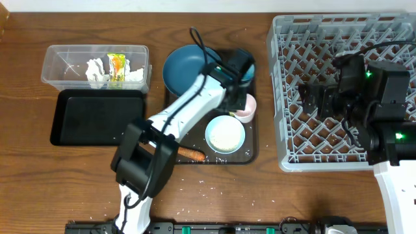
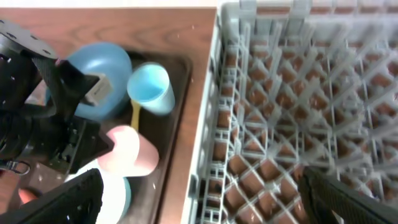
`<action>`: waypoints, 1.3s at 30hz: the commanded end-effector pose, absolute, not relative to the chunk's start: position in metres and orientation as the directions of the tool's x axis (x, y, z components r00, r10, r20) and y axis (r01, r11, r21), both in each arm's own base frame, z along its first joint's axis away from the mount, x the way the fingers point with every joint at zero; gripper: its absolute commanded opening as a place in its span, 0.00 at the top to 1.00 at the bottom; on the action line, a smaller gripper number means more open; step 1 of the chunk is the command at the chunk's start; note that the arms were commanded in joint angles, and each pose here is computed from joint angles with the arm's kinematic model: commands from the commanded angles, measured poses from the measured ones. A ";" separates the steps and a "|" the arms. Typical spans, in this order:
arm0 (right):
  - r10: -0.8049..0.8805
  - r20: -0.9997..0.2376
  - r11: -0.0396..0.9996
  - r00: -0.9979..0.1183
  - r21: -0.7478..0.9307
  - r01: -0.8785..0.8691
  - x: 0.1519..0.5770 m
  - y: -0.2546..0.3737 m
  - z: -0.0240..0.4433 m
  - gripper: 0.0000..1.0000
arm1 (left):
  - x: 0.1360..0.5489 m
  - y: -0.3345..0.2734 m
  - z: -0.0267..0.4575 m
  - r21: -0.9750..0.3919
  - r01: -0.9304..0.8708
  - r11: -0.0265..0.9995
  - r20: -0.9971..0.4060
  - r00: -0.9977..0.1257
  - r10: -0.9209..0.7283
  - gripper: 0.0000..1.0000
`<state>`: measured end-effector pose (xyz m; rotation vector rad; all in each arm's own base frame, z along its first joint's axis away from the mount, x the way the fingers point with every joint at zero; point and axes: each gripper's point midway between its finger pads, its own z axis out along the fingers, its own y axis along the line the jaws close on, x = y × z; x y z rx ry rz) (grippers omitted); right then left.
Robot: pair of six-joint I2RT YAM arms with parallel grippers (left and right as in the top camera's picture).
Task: Sort waste into correct bins and load items into the dishwasher rack
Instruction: 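Lift the pink cup and hand it to the right gripper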
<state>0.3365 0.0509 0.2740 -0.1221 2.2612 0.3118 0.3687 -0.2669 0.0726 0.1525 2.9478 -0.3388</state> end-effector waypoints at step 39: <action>-0.033 -0.923 0.147 -0.384 0.376 -0.915 0.347 0.251 0.327 0.27 | 0.369 -0.226 0.294 -0.952 0.217 0.216 -0.207 -0.976 0.069 0.94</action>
